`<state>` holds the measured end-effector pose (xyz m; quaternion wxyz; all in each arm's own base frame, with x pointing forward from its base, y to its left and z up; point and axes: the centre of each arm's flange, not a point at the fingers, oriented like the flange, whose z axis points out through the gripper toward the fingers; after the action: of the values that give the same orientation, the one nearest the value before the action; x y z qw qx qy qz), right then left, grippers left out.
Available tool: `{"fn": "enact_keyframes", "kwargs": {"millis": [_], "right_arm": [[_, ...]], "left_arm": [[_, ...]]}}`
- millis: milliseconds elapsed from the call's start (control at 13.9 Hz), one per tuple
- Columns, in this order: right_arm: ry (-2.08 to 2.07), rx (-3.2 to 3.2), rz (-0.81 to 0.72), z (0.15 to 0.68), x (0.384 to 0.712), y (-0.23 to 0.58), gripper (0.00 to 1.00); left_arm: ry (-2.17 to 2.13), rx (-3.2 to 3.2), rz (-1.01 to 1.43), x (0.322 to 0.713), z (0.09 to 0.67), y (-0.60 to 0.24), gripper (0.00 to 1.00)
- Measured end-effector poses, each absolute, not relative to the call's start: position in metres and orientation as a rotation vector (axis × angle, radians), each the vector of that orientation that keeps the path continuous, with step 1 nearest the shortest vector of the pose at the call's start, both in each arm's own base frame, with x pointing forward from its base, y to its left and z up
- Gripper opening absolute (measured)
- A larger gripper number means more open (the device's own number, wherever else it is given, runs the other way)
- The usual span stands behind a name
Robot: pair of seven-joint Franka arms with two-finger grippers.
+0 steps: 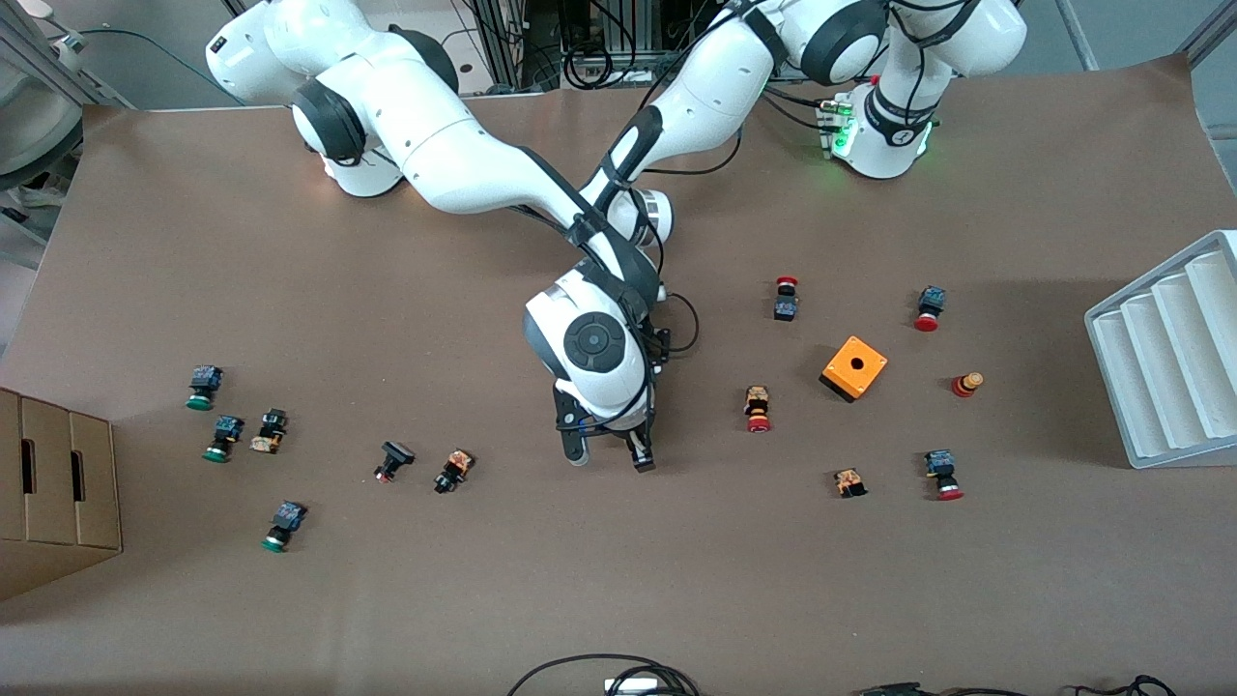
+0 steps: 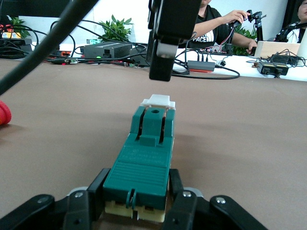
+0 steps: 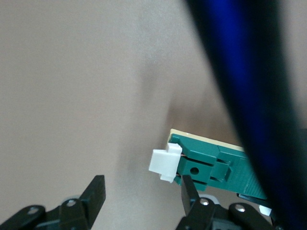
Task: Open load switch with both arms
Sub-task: 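Close the right gripper on the white handle while the left gripper holds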
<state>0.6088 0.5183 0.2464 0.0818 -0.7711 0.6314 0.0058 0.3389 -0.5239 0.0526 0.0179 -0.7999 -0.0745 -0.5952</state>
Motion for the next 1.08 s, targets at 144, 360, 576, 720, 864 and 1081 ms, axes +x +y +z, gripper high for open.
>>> {"fn": "enact_keyframes", "kwargs": {"millis": [144, 360, 576, 720, 864, 1081], "right_arm": [[1.890, -2.311, 0.018, 0.240, 0.608, 0.519, 0.71], [1.896, -2.317, 0.019, 0.234, 0.607, 0.518, 0.66], [1.897, -2.318, 0.019, 0.233, 0.607, 0.518, 0.64], [1.897, -2.318, 0.019, 0.233, 0.607, 0.518, 0.63], [1.899, -2.317, 0.017, 0.232, 0.608, 0.517, 0.63], [1.909, -2.316, 0.015, 0.228, 0.610, 0.513, 0.63]], "left_arm": [[-0.232, -2.485, -1.849, 0.339, 0.053, -0.524, 0.55], [-0.232, -2.485, -1.849, 0.339, 0.053, -0.524, 0.55], [-0.232, -2.485, -1.849, 0.339, 0.053, -0.524, 0.55], [-0.232, -2.485, -1.849, 0.339, 0.053, -0.524, 0.55], [-0.232, -2.485, -1.849, 0.339, 0.053, -0.524, 0.55], [-0.232, -2.485, -1.849, 0.339, 0.053, -0.524, 0.55]]}}
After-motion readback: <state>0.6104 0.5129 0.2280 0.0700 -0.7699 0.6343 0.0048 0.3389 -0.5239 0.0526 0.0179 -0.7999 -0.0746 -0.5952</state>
